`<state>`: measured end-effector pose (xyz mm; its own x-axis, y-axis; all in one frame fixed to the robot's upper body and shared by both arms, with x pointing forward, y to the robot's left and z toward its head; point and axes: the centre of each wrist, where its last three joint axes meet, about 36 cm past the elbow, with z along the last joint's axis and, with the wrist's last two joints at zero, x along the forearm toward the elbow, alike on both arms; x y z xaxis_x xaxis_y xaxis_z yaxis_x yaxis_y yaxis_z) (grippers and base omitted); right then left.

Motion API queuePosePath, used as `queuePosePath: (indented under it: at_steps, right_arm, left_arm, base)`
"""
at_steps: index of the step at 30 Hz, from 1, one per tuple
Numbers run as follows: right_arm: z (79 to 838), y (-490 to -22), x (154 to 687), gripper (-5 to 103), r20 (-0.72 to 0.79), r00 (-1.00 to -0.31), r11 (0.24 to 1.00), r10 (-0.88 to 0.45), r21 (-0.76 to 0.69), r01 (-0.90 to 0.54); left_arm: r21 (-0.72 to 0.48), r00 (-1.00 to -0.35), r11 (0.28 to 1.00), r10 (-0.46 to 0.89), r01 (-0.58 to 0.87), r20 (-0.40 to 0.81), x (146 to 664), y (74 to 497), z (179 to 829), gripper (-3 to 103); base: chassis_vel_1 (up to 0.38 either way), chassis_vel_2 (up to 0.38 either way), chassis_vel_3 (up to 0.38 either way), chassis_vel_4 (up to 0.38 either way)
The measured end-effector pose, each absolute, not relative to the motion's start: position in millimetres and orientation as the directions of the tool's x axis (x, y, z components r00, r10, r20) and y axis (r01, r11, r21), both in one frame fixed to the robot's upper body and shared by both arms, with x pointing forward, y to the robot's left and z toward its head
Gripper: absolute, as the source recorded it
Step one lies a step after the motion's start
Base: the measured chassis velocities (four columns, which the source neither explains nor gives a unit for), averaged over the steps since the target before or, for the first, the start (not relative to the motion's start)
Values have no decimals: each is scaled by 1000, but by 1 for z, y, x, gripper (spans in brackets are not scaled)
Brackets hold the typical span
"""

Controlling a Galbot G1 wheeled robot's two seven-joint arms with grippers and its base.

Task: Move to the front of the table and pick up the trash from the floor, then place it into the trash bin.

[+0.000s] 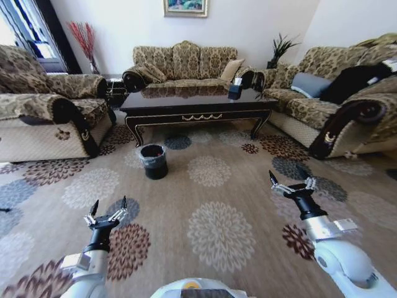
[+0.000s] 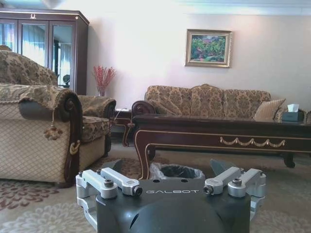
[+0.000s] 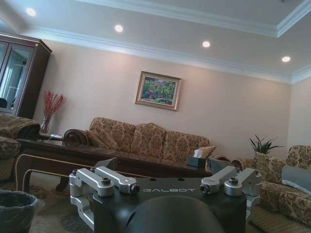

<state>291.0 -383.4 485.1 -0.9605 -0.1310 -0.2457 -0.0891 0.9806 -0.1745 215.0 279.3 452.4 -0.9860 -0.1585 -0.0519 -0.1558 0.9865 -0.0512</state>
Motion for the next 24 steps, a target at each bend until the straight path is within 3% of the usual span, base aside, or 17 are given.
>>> queuePosePath:
  at_steps: [18, 24]
  right_arm:
    - [485, -383, 291, 100, -245, -961, 981, -131, -175, -89]
    - [485, -384, 291, 100, -245, -961, 981, -131, -175, -89]
  left_arm:
    - [-51, -986, 986, -158, -156, -52, 215, 279, 452, 100]
    - [-51, -986, 986, -158, -156, -52, 215, 279, 452, 100]
  base:
    - [336, -353, -339, 350]
    - [124, -179, -148, 215]
